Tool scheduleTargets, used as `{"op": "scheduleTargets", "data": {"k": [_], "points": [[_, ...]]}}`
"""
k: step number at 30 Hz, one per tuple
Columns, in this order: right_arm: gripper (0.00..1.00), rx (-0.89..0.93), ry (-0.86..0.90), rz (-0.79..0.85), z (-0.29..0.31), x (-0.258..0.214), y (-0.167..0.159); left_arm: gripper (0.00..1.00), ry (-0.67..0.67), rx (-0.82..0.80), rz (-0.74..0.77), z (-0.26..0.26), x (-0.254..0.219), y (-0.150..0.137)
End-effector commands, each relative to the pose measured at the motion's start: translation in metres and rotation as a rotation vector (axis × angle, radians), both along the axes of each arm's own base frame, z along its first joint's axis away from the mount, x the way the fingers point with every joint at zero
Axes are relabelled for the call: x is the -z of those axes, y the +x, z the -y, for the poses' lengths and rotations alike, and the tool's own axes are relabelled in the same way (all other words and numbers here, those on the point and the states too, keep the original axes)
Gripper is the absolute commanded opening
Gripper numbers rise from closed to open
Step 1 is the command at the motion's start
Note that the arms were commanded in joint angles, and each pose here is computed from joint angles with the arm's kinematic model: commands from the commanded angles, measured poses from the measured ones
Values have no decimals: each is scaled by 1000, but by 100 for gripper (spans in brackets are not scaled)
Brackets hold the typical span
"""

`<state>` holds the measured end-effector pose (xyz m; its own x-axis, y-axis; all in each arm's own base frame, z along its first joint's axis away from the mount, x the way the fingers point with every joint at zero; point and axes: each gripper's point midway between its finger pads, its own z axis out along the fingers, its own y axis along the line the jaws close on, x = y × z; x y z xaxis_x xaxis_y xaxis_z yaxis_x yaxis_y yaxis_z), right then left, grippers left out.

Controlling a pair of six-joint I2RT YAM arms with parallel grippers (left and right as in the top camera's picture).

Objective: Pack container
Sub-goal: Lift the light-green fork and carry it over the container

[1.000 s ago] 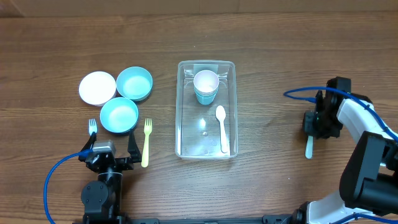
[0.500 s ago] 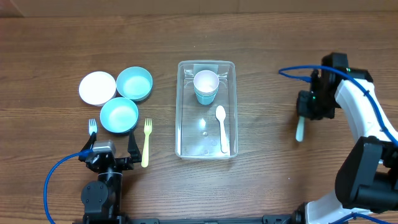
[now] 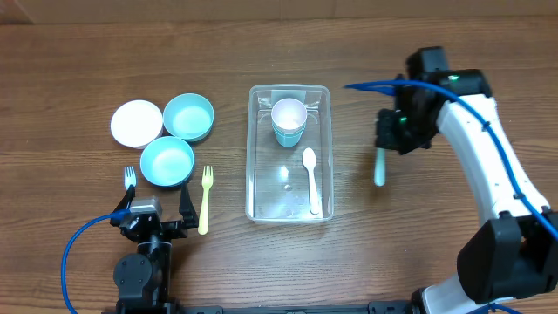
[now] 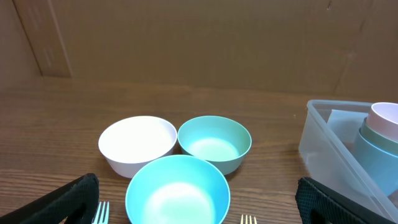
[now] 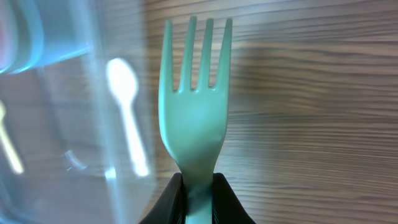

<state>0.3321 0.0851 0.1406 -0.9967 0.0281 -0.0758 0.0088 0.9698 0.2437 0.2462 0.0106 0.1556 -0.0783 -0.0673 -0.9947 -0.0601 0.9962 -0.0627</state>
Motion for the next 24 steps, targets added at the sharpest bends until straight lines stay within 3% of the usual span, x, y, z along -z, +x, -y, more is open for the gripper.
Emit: {"op": "scheduleTargets", "data": {"k": [1,12,24], "points": [[4,-18,42,63,-35,-24,-1,100,26,-19,8,-5,-1,0],[4,-158,87,140,-109,-30,-10,100,26,-19,8,-5,-1,0],[5,-162,38,111,-119,-5,-16,100,26,-19,9,-5,-2,0]]}}
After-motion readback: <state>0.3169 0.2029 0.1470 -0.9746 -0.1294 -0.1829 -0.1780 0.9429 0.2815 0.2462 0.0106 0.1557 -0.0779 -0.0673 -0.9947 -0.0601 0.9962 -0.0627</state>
